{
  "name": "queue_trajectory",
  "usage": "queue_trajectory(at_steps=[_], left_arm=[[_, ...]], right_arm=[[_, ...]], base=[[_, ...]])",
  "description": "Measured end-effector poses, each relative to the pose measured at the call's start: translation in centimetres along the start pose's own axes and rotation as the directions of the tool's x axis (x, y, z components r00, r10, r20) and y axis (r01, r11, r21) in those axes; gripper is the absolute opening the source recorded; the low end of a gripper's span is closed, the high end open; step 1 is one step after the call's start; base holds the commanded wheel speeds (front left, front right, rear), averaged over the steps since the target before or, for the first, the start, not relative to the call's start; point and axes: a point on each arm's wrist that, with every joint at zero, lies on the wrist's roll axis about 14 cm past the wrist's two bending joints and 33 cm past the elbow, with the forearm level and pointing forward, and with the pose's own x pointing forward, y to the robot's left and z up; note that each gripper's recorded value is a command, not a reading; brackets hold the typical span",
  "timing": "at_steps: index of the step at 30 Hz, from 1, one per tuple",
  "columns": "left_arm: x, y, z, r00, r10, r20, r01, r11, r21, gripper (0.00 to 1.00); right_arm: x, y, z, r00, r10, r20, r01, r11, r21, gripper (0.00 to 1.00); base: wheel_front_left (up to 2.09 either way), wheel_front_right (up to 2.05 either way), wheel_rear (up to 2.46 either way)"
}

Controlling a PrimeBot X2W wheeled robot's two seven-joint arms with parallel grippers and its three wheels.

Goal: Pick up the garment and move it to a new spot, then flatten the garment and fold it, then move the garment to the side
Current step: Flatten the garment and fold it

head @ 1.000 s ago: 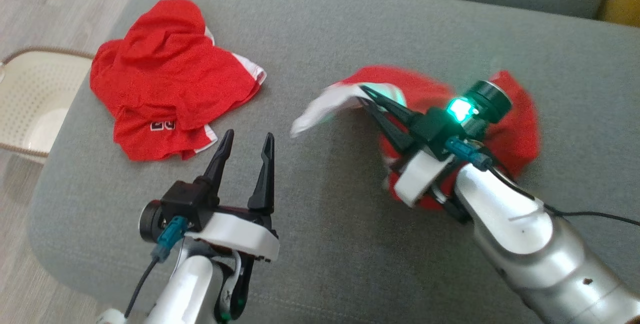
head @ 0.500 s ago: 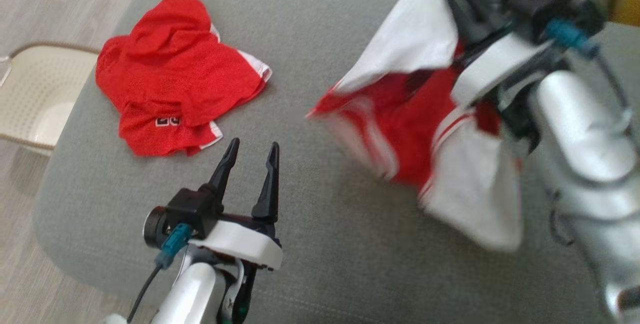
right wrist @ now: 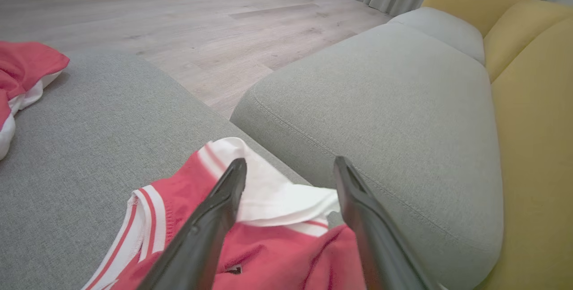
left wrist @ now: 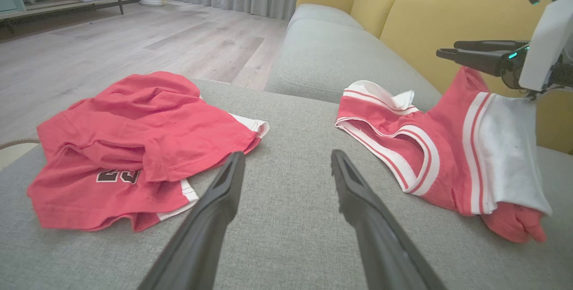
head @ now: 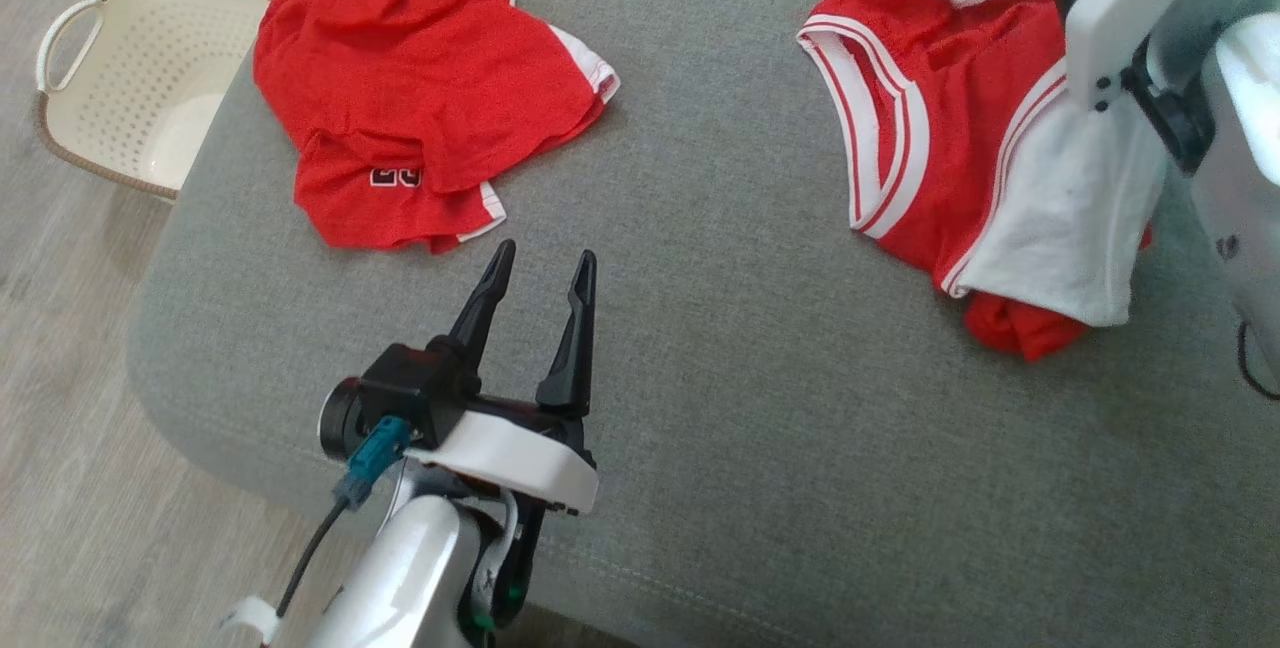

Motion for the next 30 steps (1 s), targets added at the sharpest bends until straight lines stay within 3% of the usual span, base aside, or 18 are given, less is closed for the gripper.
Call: queue_trajectory(at_steps=[7,17,24,30], left_arm=[[0.4,-0.6,0.6,1.0,-0.018,0.023,0.018,1.0,-0.007,1.0],[1.0,-3.2,3.9,0.986,-0.103,0.131,0.108,0.994,-0.032,1.0],[0.2,-5.3,4.7,0.974,-0.161,0.159,0.171,0.984,-0.053,1.0],[-0.3,-7.5,4.3,0.96,-0.236,0.152,0.245,0.968,-0.047,1.0]], right_arm=[[-1.8,-1.2,0.1,0.997,-0.045,0.067,0.042,0.998,0.044,1.0],[-8.7,-2.7,0.9,0.961,-0.169,0.219,0.128,0.974,0.19,1.0],[-16.2,-4.2,0.7,0.889,-0.326,0.322,0.219,0.92,0.324,1.0],[-22.5,-1.8,-4.1,0.844,-0.461,0.274,0.316,0.84,0.44,1.0]], base=[[0.0,0.0,0.0],[0.0,0.0,0.0],[0.0,0.0,0.0],[0.0,0.0,0.0]])
